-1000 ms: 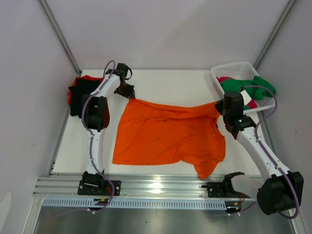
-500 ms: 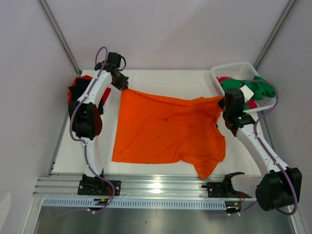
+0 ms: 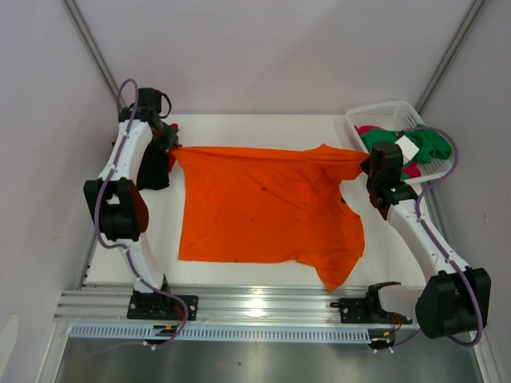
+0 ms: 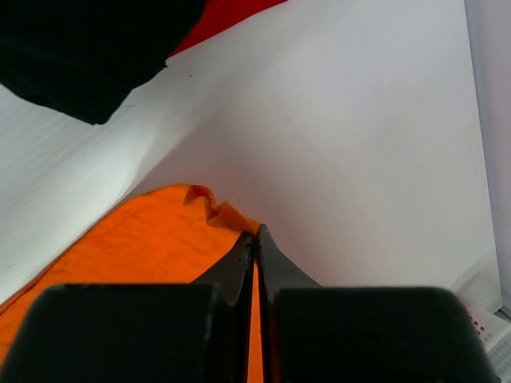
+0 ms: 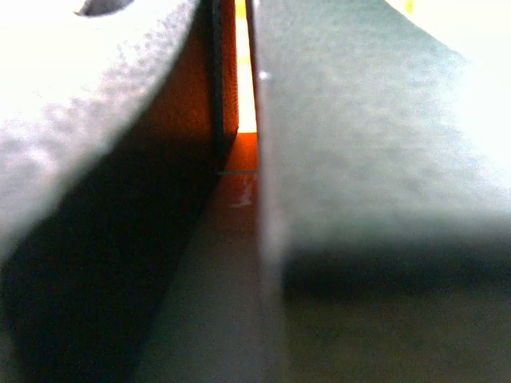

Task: Fold and stack the t-shirts
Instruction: Grap the side of the flattened tshirt furthest away from the robot with both arms, then fold the flattened tshirt in 1/3 of the way

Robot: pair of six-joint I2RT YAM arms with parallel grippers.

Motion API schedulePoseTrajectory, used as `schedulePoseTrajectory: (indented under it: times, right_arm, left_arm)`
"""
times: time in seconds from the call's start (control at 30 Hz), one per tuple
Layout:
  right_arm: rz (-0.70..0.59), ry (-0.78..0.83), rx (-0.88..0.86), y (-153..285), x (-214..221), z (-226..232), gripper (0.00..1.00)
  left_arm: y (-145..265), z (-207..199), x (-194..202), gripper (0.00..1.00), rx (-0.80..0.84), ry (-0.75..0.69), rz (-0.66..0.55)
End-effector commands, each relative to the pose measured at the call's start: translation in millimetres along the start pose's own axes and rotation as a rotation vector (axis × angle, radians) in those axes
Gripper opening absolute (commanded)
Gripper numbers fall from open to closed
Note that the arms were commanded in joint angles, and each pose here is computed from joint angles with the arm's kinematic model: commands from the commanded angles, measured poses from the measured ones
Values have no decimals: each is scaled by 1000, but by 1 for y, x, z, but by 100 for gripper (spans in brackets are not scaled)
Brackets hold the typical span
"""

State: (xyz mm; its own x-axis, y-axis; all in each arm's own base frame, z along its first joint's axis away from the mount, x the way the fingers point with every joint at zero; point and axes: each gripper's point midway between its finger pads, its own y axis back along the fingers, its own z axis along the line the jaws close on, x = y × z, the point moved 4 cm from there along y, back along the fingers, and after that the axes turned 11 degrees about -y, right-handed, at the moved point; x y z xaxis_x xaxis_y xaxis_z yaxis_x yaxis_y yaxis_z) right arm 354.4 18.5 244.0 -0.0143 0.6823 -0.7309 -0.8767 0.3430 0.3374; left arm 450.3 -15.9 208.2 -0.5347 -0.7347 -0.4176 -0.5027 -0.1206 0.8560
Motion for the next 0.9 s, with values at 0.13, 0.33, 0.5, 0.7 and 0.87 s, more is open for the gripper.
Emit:
schedulePoseTrajectory:
  times: [0.13, 0.33, 0.5, 0.7, 0.87]
  right_arm:
    - [-86, -36, -1, -7, -23, 8, 0]
    - [-51, -66, -27, 0, -19, 7, 0]
    - [-32, -64, -44, 13, -15, 6, 0]
    - [-6, -54, -64, 30, -9, 6, 0]
    - [28, -48, -74, 41, 0, 5, 0]
  left_arm:
    - [30, 10, -25, 1, 76, -27, -80]
    - [51, 3, -7, 0, 128, -157, -63]
    - [61, 10, 28, 1, 169, -225, -3]
    - [75, 34, 58, 0, 202, -262, 35]
    - [83, 46, 67, 1, 212, -271, 16]
